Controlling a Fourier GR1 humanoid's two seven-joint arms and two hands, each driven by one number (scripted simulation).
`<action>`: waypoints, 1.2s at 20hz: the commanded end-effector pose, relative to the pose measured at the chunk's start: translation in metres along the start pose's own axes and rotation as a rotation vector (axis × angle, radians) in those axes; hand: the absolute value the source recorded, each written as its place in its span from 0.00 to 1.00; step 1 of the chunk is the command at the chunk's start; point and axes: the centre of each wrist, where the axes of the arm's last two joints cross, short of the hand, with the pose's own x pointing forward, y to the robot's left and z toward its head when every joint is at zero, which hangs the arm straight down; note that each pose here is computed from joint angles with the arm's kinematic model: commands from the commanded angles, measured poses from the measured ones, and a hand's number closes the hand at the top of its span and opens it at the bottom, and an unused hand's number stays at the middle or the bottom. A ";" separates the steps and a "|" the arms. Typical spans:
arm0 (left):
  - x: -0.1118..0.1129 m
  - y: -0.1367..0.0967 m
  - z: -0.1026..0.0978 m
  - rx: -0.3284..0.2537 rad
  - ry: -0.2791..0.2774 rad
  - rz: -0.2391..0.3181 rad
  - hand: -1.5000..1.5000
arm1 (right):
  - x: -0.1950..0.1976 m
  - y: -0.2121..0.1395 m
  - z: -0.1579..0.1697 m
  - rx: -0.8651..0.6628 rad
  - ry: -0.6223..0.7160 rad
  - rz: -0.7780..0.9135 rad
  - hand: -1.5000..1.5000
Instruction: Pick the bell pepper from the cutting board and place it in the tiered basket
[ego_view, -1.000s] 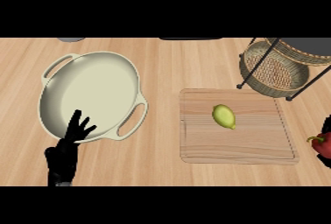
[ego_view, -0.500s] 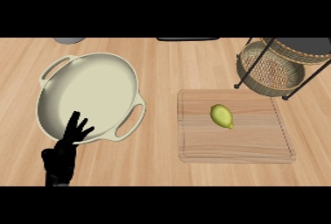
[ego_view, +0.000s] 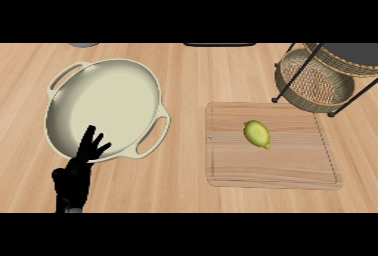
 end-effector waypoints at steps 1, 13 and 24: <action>-0.020 -0.012 -0.003 -0.044 0.098 -0.022 0.50 | 0.009 -0.011 -0.008 -0.026 0.004 -0.015 1.00; -0.018 -0.016 -0.002 -0.082 0.102 -0.027 0.50 | 0.050 0.026 -0.080 -0.018 0.062 -0.038 1.00; -0.009 -0.018 -0.001 -0.069 0.099 -0.024 0.50 | 0.059 0.101 -0.127 0.101 0.021 0.030 1.00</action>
